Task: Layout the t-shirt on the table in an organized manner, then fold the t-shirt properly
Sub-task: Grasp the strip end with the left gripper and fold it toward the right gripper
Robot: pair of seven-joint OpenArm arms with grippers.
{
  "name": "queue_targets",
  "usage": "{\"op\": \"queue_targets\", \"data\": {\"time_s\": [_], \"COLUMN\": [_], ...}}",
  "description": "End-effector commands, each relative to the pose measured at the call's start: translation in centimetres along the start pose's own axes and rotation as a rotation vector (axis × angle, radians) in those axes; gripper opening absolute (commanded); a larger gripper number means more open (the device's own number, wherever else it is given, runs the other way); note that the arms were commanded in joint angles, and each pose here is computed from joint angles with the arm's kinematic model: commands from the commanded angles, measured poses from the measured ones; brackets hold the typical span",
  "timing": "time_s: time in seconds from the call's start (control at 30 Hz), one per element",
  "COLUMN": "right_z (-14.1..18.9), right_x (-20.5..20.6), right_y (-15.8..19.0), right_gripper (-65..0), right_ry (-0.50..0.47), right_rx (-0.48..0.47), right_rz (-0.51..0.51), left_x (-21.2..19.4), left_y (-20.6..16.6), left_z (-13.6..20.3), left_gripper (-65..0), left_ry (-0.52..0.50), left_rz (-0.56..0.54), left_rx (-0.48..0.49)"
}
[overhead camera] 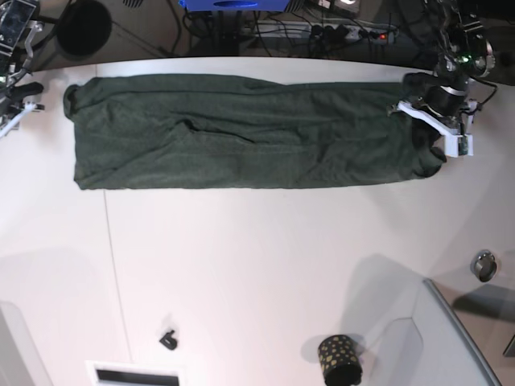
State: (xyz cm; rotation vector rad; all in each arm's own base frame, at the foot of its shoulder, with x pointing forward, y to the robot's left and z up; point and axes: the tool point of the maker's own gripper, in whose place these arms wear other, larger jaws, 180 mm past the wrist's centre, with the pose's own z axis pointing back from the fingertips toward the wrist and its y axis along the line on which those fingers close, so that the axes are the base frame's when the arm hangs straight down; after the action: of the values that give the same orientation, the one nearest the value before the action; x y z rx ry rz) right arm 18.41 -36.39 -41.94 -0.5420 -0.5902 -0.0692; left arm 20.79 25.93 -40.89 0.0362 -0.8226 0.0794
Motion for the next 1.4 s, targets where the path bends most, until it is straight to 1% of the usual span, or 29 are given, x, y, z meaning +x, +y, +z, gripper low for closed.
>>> {"op": "queue_targets", "data": {"time_s": [0.0,0.13,0.23,0.4,0.43,0.53,0.67,0.83,1.03,1.23,1.37], "right_z": [0.2,0.2,0.2,0.3,0.3,0.3,0.3,0.3,0.3,0.3,0.3], "right_x": [1.2,1.2,1.1,0.9,0.6,0.6,0.6,0.6,0.6,0.6,0.5], "right_y": [-1.1,-1.1,-1.2,-1.2,-1.1,-1.1,-1.1,-1.1,-1.1,-1.3,-1.3], "right_gripper": [-45.9,-45.9,-45.9,-45.9,-45.9,-45.9,-45.9,-45.9,-45.9,-45.9,-45.9], "right_ry": [-0.04,-0.04,-0.039,-0.034,-0.029,-0.029,-0.029,-0.029,-0.029,-0.028,-0.027], "right_rx": [-0.029,-0.029,-0.032,-0.031,-0.029,-0.029,-0.029,-0.029,-0.029,-0.033,-0.034], "right_rz": [0.001,0.001,-0.001,0.003,0.007,0.007,0.007,0.007,0.007,0.004,0.003], "left_x": [0.4,-0.5,-1.1,-0.4,-0.1,-0.4,0.2,1.7,2.2,0.3,-0.7], "left_y": [-1.1,-4.4,-7.0,-10.7,-11.6,-13.3,-15.8,-19.0,-22.4,-25.0,-25.5], "left_z": [0.3,0.2,0.0,0.1,0.0,-0.2,-0.7,-1.1,-1.4,-1.7,-1.8], "left_gripper": [-65.0,-65.0,-65.0,-65.0,-65.0,-65.0,-65.0,-65.0,-65.0,-65.0,-65.0], "left_ry": [-0.023,0.011,0.03,0.01,0.004,0.046,0.071,0.05,0.07,0.113,0.138], "left_rz": [-0.014,-0.137,-0.211,-0.293,-0.301,-0.315,-0.347,-0.389,-0.413,-0.454,-0.463], "left_rx": [-0.013,-0.008,-0.025,-0.079,-0.099,-0.136,-0.191,-0.258,-0.317,-0.386,-0.401]}}
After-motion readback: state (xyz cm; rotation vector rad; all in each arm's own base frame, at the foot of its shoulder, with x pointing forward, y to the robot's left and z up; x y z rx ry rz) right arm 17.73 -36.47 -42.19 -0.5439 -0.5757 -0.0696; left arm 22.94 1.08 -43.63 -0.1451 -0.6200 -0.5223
